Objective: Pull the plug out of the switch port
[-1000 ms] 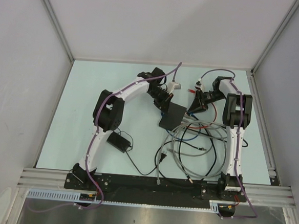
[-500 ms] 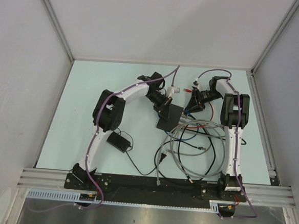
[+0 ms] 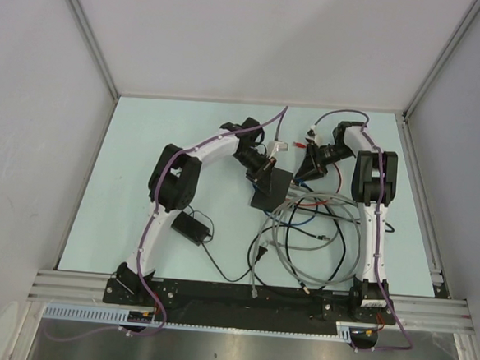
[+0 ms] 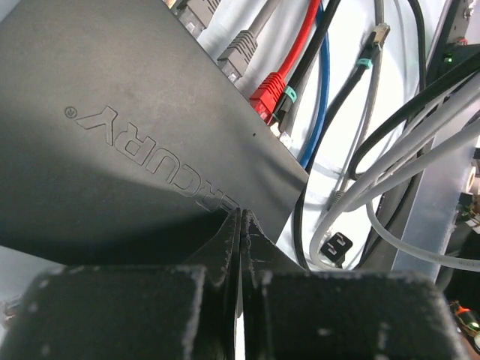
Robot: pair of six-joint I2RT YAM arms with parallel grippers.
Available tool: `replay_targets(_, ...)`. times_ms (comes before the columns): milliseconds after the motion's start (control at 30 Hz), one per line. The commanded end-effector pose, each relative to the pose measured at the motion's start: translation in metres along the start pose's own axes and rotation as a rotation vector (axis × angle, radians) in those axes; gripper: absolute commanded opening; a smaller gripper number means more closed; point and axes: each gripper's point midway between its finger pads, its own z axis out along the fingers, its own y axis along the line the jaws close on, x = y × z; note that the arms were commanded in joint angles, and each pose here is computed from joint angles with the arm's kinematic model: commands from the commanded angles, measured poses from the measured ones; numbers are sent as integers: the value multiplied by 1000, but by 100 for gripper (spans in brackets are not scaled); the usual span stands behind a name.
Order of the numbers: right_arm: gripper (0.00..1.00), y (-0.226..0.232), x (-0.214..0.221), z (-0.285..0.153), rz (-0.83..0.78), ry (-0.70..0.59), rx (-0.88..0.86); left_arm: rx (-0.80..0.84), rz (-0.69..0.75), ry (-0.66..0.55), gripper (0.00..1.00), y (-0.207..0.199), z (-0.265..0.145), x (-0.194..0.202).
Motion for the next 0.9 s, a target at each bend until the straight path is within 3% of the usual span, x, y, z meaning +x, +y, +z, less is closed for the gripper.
replay_targets(0,38,-39,12,35,-79,94,92,-138,-38,153,0,50,16,53)
replay_targets(200,38,-36,11,36,-58,75,32,-153,-24,164,0,59,17,56)
replay_targets(233,31,-36,11,35,-54,76,34,-159,-22,160,0,60,16,54)
replay_targets(300,27,-38,11,34,-48,81,66,-164,-21,160,0,62,16,53)
replay_targets(367,33,-37,11,38,-64,96,95,-168,-16,159,0,63,16,53)
replay_targets(400,46,-38,11,38,-75,103,112,-170,-15,161,0,64,16,53)
replay_targets(467,48,-33,10,40,-87,107,113,-169,-9,159,0,64,16,52)
replay_targets(633,47,-35,5,48,-52,98,89,-172,-1,159,0,65,16,51)
replay_targets(867,38,-47,14,61,-59,157,211,-186,15,162,0,67,14,50)
